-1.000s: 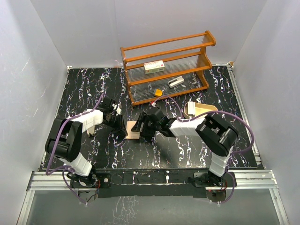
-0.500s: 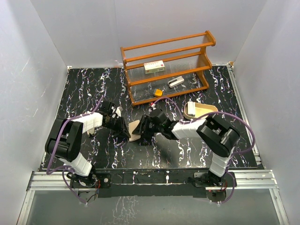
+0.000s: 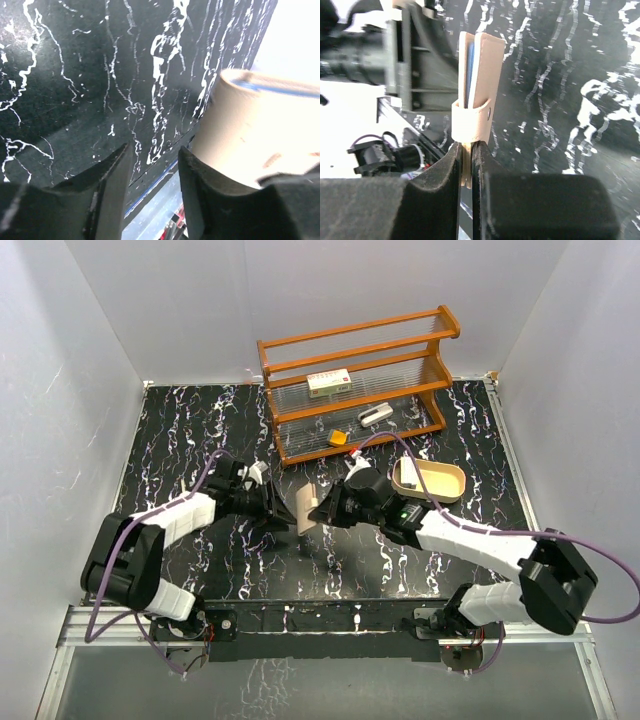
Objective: Put the credit cards into the card holder
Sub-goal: Adjust the card holder at the center of the board.
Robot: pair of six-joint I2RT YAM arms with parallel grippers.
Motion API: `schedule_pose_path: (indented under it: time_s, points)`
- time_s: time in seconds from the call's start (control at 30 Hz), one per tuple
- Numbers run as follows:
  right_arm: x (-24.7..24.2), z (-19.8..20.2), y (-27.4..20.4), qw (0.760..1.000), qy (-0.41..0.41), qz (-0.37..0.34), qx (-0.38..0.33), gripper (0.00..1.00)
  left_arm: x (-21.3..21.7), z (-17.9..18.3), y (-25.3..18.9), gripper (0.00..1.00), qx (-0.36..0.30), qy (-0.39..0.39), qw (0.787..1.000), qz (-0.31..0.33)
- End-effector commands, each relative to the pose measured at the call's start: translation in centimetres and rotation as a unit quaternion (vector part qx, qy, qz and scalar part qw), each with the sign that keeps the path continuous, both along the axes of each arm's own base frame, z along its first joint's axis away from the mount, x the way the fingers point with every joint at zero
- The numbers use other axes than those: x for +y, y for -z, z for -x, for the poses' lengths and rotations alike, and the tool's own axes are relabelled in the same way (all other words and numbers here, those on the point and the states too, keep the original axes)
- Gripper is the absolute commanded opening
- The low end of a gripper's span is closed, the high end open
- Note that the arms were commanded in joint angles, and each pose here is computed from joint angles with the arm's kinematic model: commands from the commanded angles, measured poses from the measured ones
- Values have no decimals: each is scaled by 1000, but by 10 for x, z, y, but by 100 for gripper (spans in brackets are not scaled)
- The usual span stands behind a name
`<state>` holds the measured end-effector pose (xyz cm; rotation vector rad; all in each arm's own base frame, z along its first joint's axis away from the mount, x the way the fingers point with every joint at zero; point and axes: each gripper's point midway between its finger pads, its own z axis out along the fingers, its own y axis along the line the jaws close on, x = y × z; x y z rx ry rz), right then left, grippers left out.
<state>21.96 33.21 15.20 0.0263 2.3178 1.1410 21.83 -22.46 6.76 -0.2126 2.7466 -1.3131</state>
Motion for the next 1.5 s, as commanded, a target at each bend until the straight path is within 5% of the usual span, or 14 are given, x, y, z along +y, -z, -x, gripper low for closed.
schedule_pose_path:
  time_s: [0.0,0.3,0.4,0.8,1.13,1.47]
  points:
    - [-35,-1,5,994,19,102,-24,0,6,-6,-25,46,-44,-29,999,-9]
    - [-106,10,34,940,41,337,17,0,29,-9,-32,60,-88,-30,992,-89]
    - [-106,16,41,927,38,373,20,9,36,-6,-29,61,-90,-35,989,-108]
    - [-20,30,34,957,-47,284,-17,47,26,5,-29,61,-68,-26,995,-68]
    - [-78,-1,41,950,0,310,-31,45,11,2,-31,56,-54,-43,997,-46]
    - [-78,7,83,970,-62,232,27,50,-7,14,-23,53,-39,-29,997,-55]
